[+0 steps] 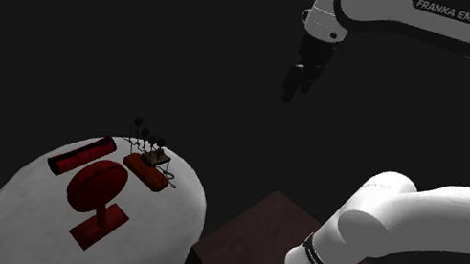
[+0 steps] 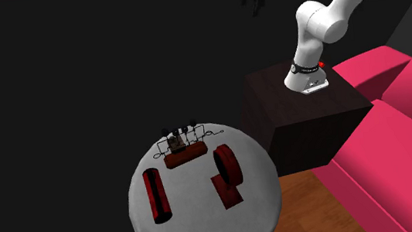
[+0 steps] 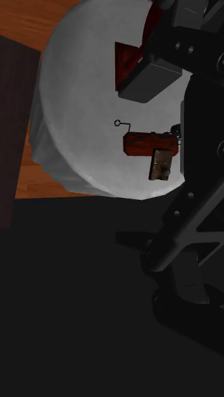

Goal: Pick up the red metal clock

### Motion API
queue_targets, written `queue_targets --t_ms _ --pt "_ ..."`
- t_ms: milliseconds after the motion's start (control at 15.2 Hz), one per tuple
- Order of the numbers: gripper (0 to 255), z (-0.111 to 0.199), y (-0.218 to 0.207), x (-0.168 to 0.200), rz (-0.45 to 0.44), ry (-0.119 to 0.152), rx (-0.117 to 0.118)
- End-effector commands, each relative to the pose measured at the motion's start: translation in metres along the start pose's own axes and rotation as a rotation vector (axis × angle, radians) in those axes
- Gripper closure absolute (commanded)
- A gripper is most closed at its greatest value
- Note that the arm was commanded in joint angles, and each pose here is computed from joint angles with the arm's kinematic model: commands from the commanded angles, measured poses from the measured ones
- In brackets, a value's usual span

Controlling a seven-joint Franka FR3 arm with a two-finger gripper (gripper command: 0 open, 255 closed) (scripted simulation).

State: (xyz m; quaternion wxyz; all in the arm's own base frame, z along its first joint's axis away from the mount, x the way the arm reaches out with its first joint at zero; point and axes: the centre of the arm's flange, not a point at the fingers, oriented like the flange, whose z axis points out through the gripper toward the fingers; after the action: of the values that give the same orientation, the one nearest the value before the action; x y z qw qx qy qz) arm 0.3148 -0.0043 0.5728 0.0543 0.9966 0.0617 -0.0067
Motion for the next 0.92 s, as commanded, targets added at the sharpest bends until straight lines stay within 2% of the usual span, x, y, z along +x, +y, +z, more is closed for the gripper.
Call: queue_targets --t_ms 0,858 --pt "0 0.000 0.000 0.000 0.000 0.000 0.000" --pt "0 0.073 -0.063 0.139 -0.461 0.012 0.001"
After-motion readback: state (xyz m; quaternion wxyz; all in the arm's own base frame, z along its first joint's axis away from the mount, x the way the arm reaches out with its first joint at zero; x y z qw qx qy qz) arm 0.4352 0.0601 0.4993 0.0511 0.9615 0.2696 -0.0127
